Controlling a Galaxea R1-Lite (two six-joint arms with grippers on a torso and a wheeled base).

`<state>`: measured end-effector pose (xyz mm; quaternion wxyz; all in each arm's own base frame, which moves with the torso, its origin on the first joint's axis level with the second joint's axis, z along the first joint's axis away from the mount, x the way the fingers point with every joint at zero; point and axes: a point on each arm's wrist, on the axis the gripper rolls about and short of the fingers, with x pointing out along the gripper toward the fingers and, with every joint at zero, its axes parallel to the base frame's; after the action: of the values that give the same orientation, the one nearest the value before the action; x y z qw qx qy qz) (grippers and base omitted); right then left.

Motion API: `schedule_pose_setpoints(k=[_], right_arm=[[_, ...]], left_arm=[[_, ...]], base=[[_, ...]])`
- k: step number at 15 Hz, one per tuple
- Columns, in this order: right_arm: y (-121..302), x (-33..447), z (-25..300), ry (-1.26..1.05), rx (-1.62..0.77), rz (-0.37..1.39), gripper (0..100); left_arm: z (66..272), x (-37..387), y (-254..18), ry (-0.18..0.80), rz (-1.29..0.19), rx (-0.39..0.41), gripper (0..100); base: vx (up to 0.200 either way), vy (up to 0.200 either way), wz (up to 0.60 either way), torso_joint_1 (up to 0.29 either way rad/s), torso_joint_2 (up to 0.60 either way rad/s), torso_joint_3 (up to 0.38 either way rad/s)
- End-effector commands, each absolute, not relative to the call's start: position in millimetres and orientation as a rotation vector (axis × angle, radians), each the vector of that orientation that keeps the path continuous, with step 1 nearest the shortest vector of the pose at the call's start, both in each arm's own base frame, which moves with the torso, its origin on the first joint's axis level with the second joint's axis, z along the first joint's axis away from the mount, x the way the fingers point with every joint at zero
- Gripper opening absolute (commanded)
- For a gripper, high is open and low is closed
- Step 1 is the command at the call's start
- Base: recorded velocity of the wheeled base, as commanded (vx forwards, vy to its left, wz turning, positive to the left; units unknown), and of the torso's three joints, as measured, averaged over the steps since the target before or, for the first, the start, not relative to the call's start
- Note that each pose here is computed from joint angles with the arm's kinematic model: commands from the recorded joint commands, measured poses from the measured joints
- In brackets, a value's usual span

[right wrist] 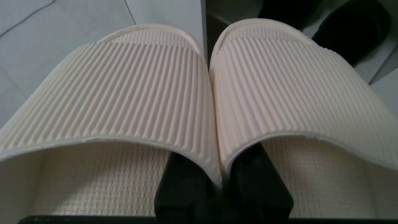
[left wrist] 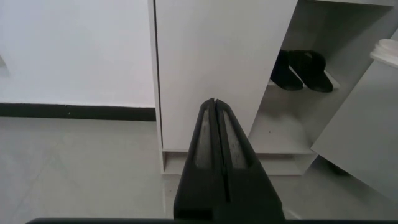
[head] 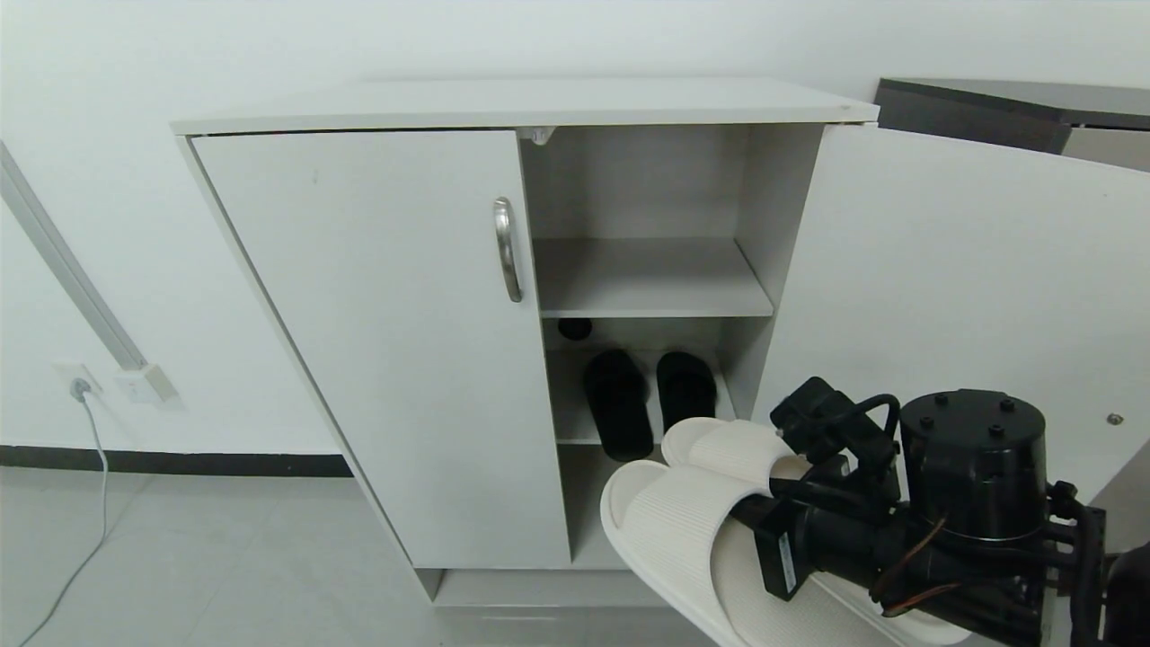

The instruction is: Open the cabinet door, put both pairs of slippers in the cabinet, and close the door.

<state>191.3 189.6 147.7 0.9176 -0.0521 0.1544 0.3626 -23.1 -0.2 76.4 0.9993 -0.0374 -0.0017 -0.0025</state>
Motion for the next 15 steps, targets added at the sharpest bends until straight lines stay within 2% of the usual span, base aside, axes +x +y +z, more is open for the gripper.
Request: schedule_pose_setpoints(k=[1, 4, 8, 10, 15], right_arm=[[189.5, 189.3, 147.4, 0.319, -0.108, 0.748, 0], [193.5, 191.5, 145.0, 0.276, -0.103, 0.738, 0], [254.5, 205.3, 140.9, 0.232, -0.052, 0.550, 0], [294.9, 216.9, 158.0, 0.261, -0.016, 0.380, 0], [315.6, 227.6, 221.3, 0.292, -0.008, 0.167, 0]], left_arm=[[76.3, -23.0, -0.2, -0.003, -0.005, -0.077, 0], [76.3, -23.0, -0.2, -0.003, -0.005, -0.075, 0], [76.3, -23.0, -0.1, -0.003, -0.003, -0.077, 0], [76.3, -23.0, -0.1, -0.003, -0.003, -0.077, 0], [76.3, -23.0, -0.1, -0.003, -0.003, -0.077, 0]], base=[[0.000, 0.000, 0.00, 0.000, 0.00, 0.000], [0.000, 0.000, 0.00, 0.000, 0.00, 0.000], [0.000, 0.000, 0.00, 0.000, 0.00, 0.000], [0.000, 0.000, 0.00, 0.000, 0.00, 0.000], [0.000, 0.000, 0.00, 0.000, 0.00, 0.000]])
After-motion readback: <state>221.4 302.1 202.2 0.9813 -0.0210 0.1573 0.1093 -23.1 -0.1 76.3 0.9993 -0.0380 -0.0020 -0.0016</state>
